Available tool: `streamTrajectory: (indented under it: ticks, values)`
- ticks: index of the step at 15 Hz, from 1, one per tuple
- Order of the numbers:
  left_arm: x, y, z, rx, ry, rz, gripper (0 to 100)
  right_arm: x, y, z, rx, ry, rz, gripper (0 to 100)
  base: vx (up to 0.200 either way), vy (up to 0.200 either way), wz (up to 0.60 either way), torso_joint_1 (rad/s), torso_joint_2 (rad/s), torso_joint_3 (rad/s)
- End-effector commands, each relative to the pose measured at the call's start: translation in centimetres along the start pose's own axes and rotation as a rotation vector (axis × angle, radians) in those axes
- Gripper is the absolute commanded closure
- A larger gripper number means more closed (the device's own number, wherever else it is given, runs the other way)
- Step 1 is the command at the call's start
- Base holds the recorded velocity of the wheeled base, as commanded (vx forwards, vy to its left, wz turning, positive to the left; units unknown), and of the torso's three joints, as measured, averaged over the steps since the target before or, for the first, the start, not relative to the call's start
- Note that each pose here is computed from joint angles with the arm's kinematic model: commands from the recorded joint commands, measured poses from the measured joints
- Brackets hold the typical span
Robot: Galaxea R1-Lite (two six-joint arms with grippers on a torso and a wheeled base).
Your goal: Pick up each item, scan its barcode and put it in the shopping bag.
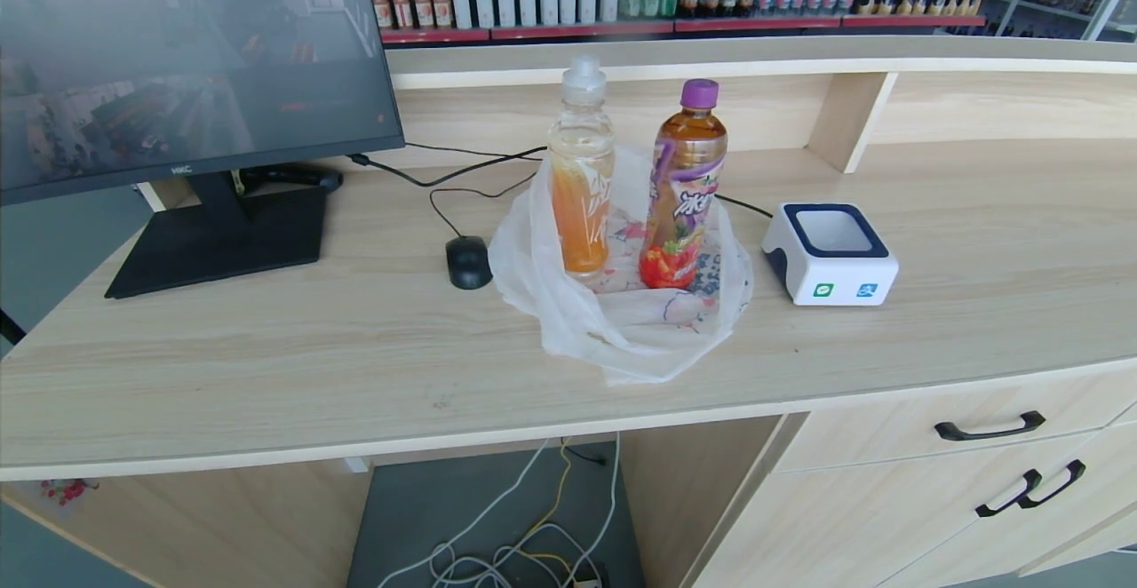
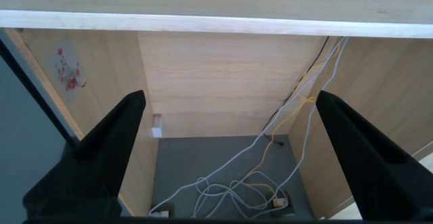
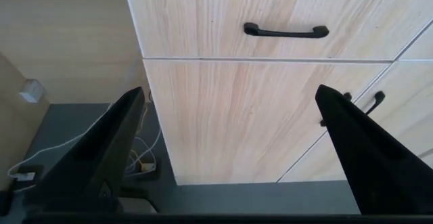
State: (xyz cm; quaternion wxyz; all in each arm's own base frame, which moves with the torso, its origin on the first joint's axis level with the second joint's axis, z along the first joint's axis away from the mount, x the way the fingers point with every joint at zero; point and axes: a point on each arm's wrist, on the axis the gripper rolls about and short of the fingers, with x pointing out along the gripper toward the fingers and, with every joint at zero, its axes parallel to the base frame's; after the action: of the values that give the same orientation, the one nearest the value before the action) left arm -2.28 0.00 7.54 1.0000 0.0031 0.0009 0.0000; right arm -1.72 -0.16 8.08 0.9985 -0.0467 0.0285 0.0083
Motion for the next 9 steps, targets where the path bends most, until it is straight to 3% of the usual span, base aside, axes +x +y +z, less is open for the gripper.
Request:
streamTrajectory:
  ticks: [1,4,7,9]
  values:
    - [0.01,0.00,0.00,0.000,0.001,0.000,0,-0.28,0.07,-0.01,-0.010,-0.029,-0.025,0,0.000,0.000,0.00,0.000,0.00,0.000]
    - [0.00,0.00,0.00,0.000,0.000,0.000,0,-0.58,0.10,-0.23,0.060,-0.081,-0.062,0,0.000,0.000,0.00,0.000,0.00,0.000]
    - [0.00,0.00,0.00,0.000,0.000,0.000,0,-0.63,0.04,0.36,0.050,-0.144,-0.069,0,0.000,0.000,0.00,0.000,0.00,0.000]
    - [0.01,0.00,0.02,0.001,0.000,0.000,0,-0.57,0.08,-0.09,0.051,-0.099,-0.067,0,0.000,0.000,0.00,0.000,0.00,0.000]
